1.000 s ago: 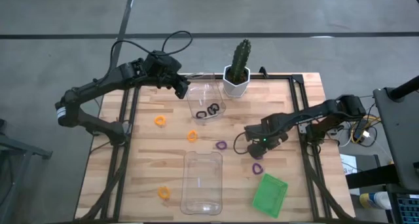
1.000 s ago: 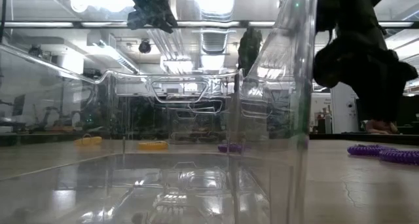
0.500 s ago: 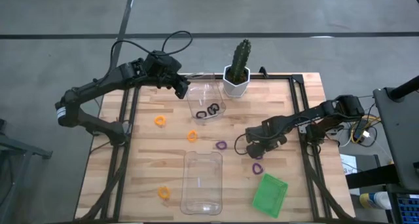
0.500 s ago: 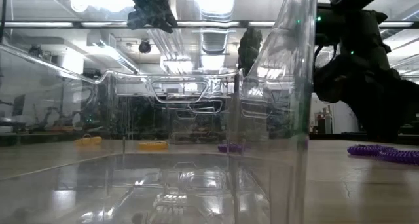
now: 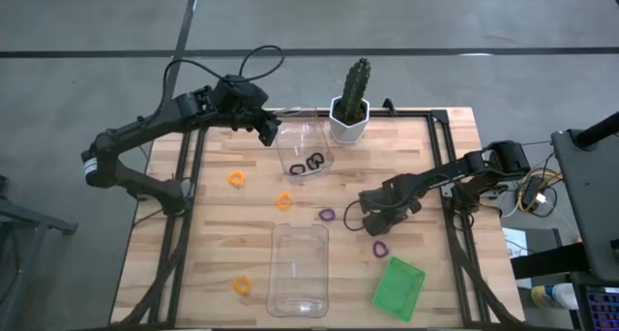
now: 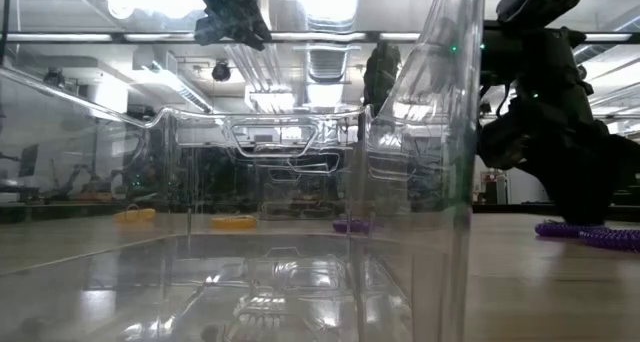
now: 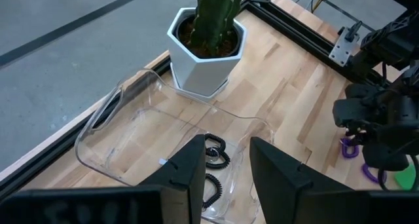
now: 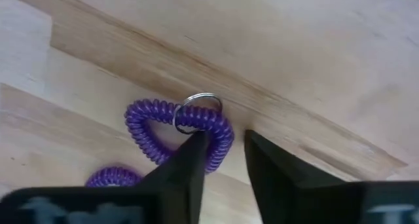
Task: Sort spring keychains
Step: Put the top right purple spring keychain into the green bin
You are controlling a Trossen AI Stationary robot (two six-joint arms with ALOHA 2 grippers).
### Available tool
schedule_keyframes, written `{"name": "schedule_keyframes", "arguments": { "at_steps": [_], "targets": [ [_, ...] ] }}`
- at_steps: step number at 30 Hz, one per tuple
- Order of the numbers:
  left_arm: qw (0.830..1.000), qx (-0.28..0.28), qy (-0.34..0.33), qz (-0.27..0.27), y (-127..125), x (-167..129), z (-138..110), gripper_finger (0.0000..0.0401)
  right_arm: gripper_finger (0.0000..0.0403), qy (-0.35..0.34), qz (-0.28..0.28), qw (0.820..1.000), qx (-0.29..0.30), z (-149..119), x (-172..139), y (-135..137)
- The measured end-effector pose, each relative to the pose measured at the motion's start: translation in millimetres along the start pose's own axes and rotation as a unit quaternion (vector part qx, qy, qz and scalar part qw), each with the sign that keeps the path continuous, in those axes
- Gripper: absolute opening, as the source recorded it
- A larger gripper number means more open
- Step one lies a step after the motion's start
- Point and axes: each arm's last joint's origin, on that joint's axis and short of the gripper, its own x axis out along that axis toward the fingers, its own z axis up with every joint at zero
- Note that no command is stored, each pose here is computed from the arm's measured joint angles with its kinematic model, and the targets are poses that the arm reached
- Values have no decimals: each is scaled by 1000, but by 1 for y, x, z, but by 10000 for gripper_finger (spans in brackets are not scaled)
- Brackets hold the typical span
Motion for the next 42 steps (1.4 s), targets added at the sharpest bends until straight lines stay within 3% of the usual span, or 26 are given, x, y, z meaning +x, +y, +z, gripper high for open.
{"name": "schedule_keyframes", "arguments": {
  "at_steps": [6,11,17,26,31,35,39,42],
  "targets": [
    [1000,1,-6,-2,0,0,1,113,20,-10,2,1000,-21,1,0,1],
    [1000,1,-8,-2,0,0,2,113,14,-24,23,999,-23,0,-7,2],
    [1000,1,-8,-2,0,0,2,113,13,-66,79,994,-39,-3,-41,14],
    [1000,1,-11,-3,-1,0,2,113,12,-231,143,952,-138,1,-112,53],
    [1000,1,-12,-2,-1,0,2,113,12,-278,161,921,-220,3,-143,75],
    [1000,1,-12,-1,-1,0,2,113,11,-227,209,912,-271,-6,-159,88],
    [1000,1,-12,-1,-1,0,2,113,11,-94,257,902,-334,-32,-165,93],
    [1000,1,-12,-1,-1,0,2,113,11,36,287,892,-348,-56,-161,93]
  ]
}}
